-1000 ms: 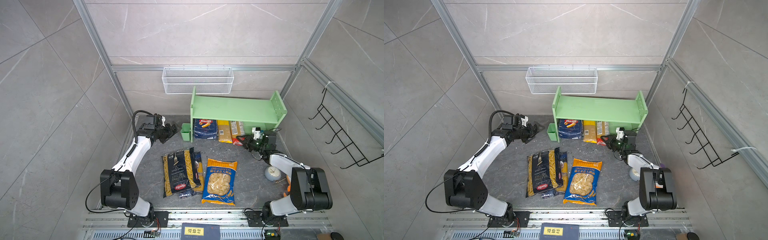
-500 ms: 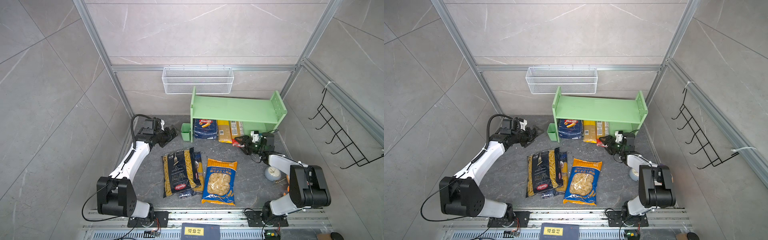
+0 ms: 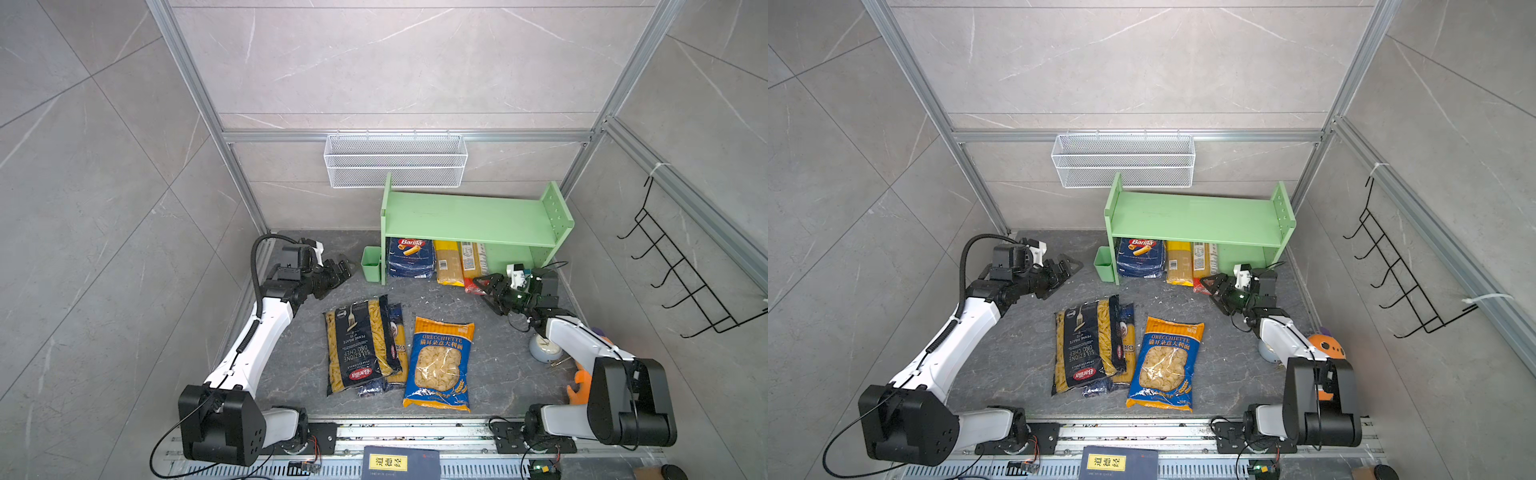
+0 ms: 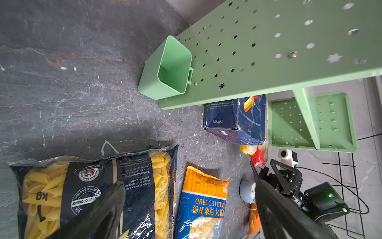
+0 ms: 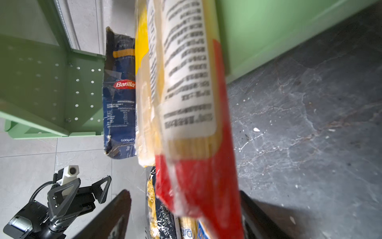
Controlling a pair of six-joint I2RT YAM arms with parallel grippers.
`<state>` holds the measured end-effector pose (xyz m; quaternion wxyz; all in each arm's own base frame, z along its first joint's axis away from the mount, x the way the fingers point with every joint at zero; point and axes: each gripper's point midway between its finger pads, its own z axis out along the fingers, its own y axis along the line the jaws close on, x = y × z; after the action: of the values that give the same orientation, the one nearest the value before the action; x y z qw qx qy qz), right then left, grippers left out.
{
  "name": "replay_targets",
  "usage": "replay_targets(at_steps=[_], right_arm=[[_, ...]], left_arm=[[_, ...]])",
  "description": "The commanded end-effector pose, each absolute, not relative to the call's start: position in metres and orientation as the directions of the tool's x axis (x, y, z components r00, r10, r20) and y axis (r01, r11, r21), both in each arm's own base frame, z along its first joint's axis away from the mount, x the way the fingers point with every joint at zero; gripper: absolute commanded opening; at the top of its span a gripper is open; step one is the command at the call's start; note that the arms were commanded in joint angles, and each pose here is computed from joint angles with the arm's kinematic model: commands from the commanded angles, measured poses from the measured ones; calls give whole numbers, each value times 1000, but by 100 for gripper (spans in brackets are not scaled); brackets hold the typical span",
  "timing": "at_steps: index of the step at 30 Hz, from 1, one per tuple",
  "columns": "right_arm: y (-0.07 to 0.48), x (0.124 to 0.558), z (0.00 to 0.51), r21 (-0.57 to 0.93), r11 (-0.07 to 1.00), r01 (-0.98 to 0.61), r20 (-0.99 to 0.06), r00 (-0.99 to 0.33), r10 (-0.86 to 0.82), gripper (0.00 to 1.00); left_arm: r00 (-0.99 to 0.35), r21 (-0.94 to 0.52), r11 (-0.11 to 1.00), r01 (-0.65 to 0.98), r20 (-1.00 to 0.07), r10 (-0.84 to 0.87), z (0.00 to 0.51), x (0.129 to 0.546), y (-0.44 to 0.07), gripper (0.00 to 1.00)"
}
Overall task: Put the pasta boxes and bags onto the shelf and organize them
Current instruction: 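Withdraw the right gripper from the shelf toward the pasta pile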
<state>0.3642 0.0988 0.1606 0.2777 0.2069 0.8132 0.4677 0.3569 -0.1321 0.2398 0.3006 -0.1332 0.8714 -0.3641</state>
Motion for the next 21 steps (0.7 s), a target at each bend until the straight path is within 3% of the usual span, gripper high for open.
replay_targets(at_steps=[1,10,21], right_arm=[[102,347,171,871,488,60,-266,-777,571,81],[106,291,182,860,506,70,-251,-804,538,81],[122,210,182,862,501,75,-196,-863,466,81]], left_arm=[[-756,-714,700,-1,-457,-468,253,350,-127,100],[-757,-688,723,-58,-442,-481,236,316,-114,100],[-761,-709,679,-190,-331,-558,193,263,-104,100]])
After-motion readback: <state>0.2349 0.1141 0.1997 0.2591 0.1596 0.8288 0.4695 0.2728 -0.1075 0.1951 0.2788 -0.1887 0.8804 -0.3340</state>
